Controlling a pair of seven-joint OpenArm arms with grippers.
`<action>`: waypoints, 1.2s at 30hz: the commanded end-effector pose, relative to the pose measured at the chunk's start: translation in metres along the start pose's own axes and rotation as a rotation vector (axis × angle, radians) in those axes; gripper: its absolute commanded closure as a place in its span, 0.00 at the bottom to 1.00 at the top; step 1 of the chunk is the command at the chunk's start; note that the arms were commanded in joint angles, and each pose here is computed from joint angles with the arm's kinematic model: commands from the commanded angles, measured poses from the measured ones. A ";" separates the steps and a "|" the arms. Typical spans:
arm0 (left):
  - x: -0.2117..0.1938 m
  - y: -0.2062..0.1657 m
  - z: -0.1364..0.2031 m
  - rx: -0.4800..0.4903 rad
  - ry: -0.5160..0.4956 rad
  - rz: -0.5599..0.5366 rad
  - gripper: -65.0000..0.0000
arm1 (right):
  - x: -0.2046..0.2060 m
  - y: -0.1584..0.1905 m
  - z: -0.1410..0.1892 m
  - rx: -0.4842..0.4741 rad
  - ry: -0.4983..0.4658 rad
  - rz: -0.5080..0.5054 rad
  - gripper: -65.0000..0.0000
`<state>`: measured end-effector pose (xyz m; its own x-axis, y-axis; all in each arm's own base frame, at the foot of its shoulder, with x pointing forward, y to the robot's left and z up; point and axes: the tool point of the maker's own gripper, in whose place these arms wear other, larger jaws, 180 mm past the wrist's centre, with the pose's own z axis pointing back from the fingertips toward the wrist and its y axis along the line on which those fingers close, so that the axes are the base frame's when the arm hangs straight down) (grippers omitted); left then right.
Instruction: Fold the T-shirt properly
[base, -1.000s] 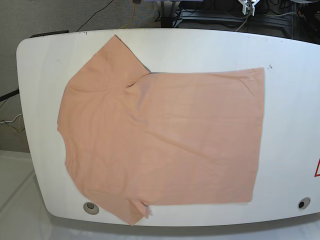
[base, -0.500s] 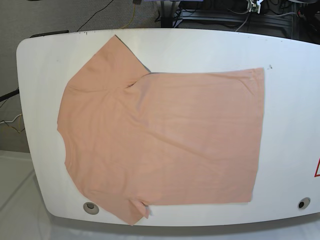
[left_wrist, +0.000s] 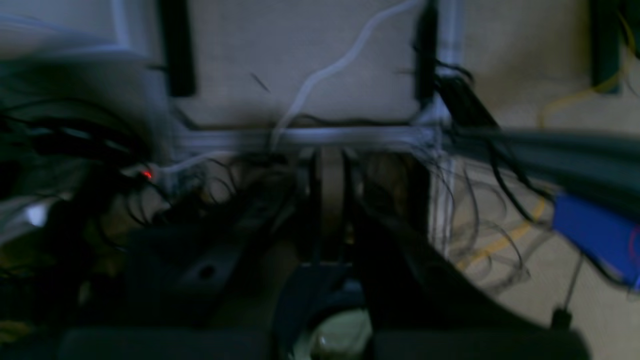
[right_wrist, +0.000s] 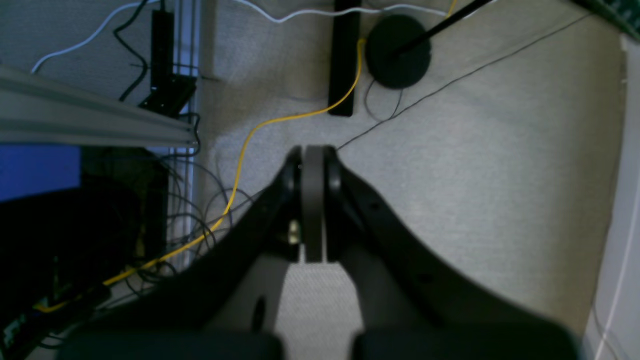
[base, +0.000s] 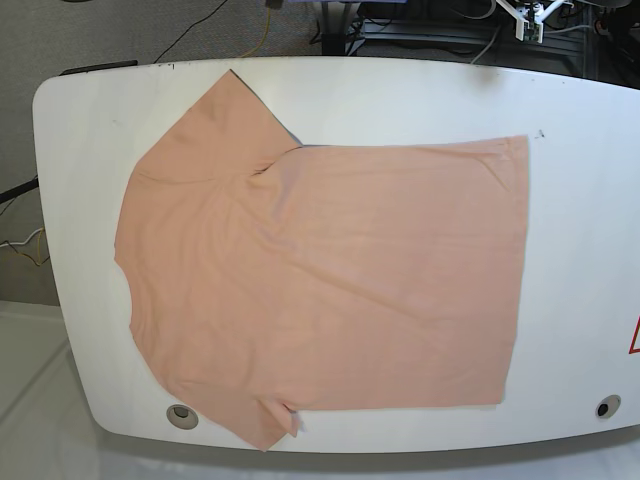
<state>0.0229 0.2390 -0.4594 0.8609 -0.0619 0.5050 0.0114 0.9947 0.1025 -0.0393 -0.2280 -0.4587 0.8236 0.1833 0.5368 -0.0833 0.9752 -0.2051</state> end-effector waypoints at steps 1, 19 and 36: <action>0.017 -0.002 0.010 -0.011 -0.051 -0.022 1.00 | 0.014 -0.003 0.012 0.006 -0.035 0.015 1.00; 0.084 -0.022 0.041 -0.077 -0.236 -0.073 1.00 | 0.101 -0.008 0.013 -0.003 -0.216 -0.038 1.00; 0.127 -0.008 0.034 -0.054 -0.346 -0.101 1.00 | 0.156 -0.021 0.012 -0.017 -0.380 -0.120 1.00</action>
<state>0.1074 0.2210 -0.3735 0.6621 -0.1550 0.7332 0.1003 0.9879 0.1183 0.0780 -0.2182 -0.3676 0.5947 0.0792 0.8000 0.0182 0.9936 -0.1119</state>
